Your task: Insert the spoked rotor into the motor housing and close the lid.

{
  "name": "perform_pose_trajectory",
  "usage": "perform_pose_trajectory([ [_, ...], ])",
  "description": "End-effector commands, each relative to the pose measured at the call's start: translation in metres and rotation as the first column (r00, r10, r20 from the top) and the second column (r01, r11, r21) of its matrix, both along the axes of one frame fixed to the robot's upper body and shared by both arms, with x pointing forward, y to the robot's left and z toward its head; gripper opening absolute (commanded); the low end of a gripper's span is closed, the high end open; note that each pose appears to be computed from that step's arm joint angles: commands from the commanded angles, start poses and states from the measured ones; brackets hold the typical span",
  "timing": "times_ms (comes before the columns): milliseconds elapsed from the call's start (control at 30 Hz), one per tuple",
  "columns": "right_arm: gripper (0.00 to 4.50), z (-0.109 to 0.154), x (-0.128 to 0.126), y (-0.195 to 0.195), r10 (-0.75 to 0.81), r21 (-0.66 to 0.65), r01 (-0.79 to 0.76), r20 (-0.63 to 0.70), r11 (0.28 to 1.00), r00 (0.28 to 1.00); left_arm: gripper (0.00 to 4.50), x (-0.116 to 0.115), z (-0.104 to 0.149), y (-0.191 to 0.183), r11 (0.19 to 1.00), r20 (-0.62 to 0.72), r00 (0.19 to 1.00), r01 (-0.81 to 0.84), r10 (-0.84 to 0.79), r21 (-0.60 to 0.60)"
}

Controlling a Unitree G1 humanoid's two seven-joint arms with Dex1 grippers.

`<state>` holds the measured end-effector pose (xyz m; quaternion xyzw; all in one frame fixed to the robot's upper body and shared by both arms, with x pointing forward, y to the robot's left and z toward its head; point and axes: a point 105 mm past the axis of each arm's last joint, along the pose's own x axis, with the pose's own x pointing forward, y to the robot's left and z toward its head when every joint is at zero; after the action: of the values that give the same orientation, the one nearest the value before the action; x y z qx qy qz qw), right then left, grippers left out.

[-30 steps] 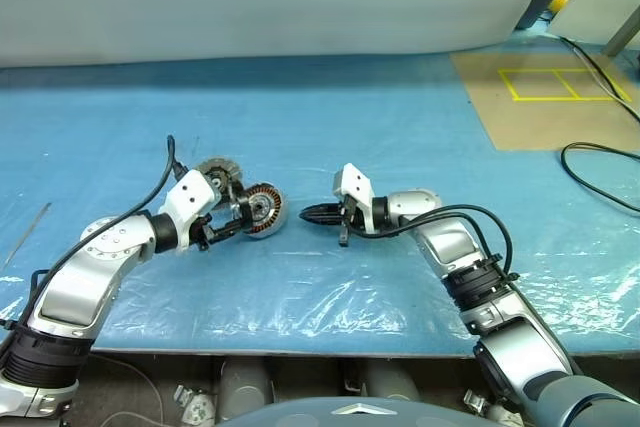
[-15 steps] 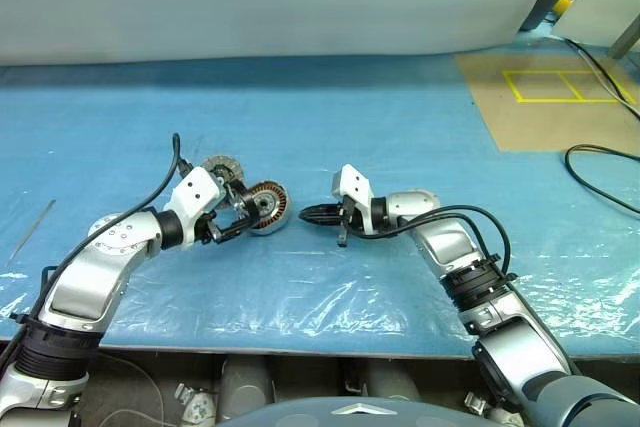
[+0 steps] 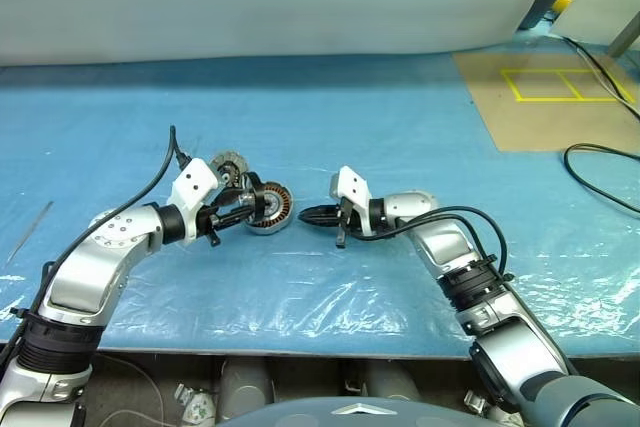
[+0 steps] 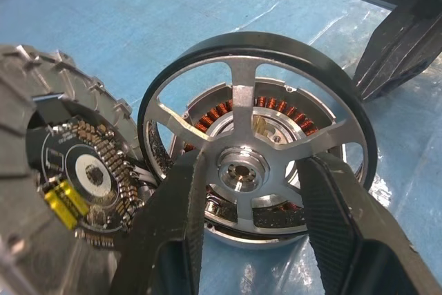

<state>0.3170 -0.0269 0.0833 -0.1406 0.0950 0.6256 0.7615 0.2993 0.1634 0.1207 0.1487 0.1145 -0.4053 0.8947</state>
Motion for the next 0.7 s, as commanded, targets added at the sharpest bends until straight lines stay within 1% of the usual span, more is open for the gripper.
perform_pose_trajectory([
  [33, 0.0, 0.011, 0.003, 0.005, 0.015, 0.014, -0.016, 0.047, 1.0, 0.999, 1.63, -0.002, 0.002, 0.003, 1.0, -0.009, 1.0, 0.009, -0.009, 0.005],
  [200, 0.0, 0.01, 0.003, 0.006, 0.021, 0.01, -0.021, 0.047, 1.0, 0.999, 1.63, -0.001, 0.004, 0.011, 0.999, -0.015, 1.0, 0.017, -0.017, 0.035],
  [333, 0.0, 0.01, 0.002, 0.007, 0.025, 0.012, -0.025, 0.047, 1.0, 0.999, 1.63, 0.003, 0.0, 0.014, 0.997, -0.028, 0.999, 0.017, -0.015, 0.069],
  [500, 0.0, 0.01, 0.002, 0.006, 0.021, 0.011, -0.022, 0.045, 1.0, 0.999, 1.63, 0.005, -0.008, 0.013, 0.993, -0.041, 0.999, 0.026, -0.021, 0.112],
  [700, 0.0, 0.01, 0.001, 0.005, 0.017, 0.012, -0.018, 0.043, 1.0, 0.999, 1.63, 0.003, -0.015, 0.006, 0.99, -0.073, 0.996, 0.058, -0.048, 0.131],
])
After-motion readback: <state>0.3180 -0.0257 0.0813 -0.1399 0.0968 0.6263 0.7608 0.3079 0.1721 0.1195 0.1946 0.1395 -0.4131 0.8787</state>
